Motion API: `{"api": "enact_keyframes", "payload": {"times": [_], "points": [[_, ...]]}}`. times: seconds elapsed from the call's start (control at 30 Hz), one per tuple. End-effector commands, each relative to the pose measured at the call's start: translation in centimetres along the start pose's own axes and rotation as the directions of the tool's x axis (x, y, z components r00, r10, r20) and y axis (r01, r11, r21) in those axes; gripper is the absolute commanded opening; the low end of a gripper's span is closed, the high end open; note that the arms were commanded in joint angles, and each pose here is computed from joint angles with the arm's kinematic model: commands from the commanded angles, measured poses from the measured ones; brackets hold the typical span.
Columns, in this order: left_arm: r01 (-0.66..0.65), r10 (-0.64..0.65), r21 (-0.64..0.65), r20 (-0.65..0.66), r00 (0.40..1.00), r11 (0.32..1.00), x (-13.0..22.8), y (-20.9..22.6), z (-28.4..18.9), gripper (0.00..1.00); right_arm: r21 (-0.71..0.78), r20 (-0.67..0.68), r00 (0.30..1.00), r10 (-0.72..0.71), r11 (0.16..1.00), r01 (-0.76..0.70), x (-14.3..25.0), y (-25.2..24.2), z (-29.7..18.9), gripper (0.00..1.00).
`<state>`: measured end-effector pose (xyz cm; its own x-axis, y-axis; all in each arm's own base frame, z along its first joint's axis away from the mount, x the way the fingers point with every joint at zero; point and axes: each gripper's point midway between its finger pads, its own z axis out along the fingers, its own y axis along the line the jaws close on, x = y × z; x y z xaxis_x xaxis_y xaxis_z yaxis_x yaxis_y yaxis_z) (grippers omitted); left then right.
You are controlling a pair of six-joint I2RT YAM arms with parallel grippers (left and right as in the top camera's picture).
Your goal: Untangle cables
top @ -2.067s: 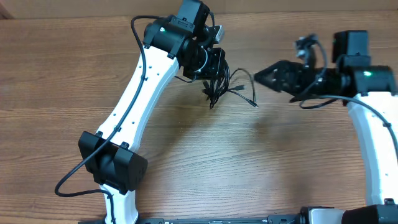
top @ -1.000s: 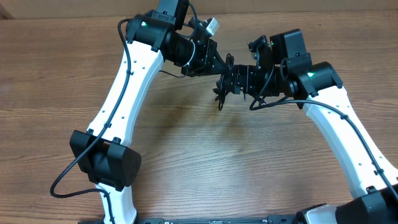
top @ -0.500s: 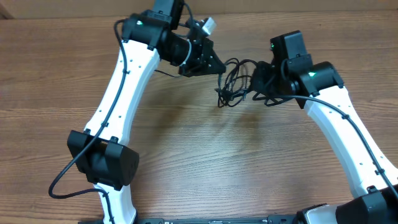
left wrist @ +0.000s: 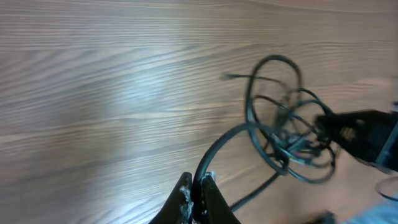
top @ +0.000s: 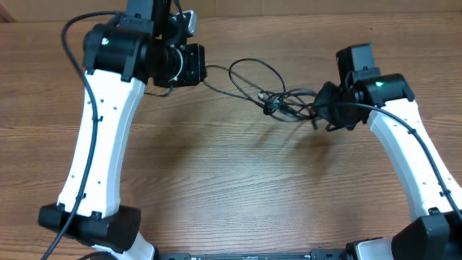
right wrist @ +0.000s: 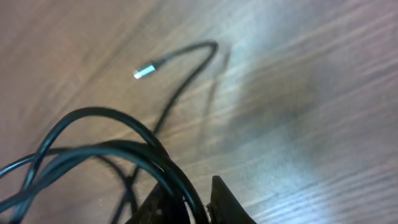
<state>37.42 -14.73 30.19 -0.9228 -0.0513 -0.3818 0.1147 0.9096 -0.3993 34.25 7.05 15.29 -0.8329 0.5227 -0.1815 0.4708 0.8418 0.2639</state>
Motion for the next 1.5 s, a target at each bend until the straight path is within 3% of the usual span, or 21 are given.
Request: {"api": "enact_keyframes", "payload": {"times": [0.0, 0.1, 0.2, 0.33, 0.5, 0.67, 0.73, 0.83, 0.93, 1.0, 1.47], "points": [[0.037, -0.013, -0.271, 0.087, 0.996, 0.962, -1.0, 5.2, -1.9, 0.04, 0.086, -0.019, 1.000, 0.012, 0.996, -0.011, 0.4, -2.6, 1.5, 0.16], [0.033, -0.010, -0.308, 0.075, 0.997, 0.951, -0.8, 5.9, -1.9, 0.04, 0.009, -0.064, 0.996, -0.060, 0.998, 0.060, 1.1, -1.4, 1.7, 0.20], [0.016, 0.004, -0.317, 0.063, 0.998, 0.948, -0.6, 6.0, -1.9, 0.04, -0.188, -0.118, 0.962, -0.245, 0.957, 0.220, 2.6, 1.8, 1.4, 0.36], [-0.119, 0.122, -0.196, 0.004, 0.993, 0.973, 0.0, 3.6, -1.2, 0.04, -0.363, -0.133, 0.917, -0.375, 0.880, 0.307, 4.2, 4.2, 0.4, 0.53], [-0.229, 0.228, -0.034, -0.025, 0.973, 0.973, 1.0, 0.2, -0.6, 0.12, -0.370, -0.134, 0.917, -0.376, 0.877, 0.306, 4.3, 4.3, 0.3, 0.58], [-0.387, 0.391, 0.139, 0.001, 0.920, 0.911, 1.9, -4.4, -0.2, 0.17, -0.356, -0.139, 0.930, -0.341, 0.893, 0.274, 3.6, 3.5, 0.2, 0.67], [-0.409, 0.412, 0.153, 0.011, 0.911, 0.900, 2.0, -5.4, 0.0, 0.19, -0.332, -0.148, 0.946, -0.288, 0.916, 0.227, 2.9, 2.7, 0.3, 0.68], [-0.398, 0.399, 0.076, 0.003, 0.917, 0.914, 1.8, -4.8, 0.3, 0.33, -0.297, -0.160, 0.964, -0.213, 0.941, 0.159, 1.8, 0.9, 0.3, 0.70], [-0.224, 0.226, -0.160, -0.004, 0.974, 0.961, 0.8, -0.6, 0.5, 0.35, -0.274, -0.169, 0.973, -0.158, 0.956, 0.107, 0.9, -0.9, 0.1, 0.70], [-0.145, 0.151, -0.247, 0.003, 0.989, 0.958, 0.5, 1.4, 0.4, 0.38, -0.267, -0.171, 0.974, -0.146, 0.959, 0.096, 0.6, -1.6, 0.1, 0.72], [0.068, -0.116, -0.404, -0.095, 0.989, 0.912, 2.1, 10.5, 5.7, 0.44, -0.223, -0.165, 0.975, -0.148, 0.969, 0.109, 0.5, -2.5, 0.3, 0.86]]}}
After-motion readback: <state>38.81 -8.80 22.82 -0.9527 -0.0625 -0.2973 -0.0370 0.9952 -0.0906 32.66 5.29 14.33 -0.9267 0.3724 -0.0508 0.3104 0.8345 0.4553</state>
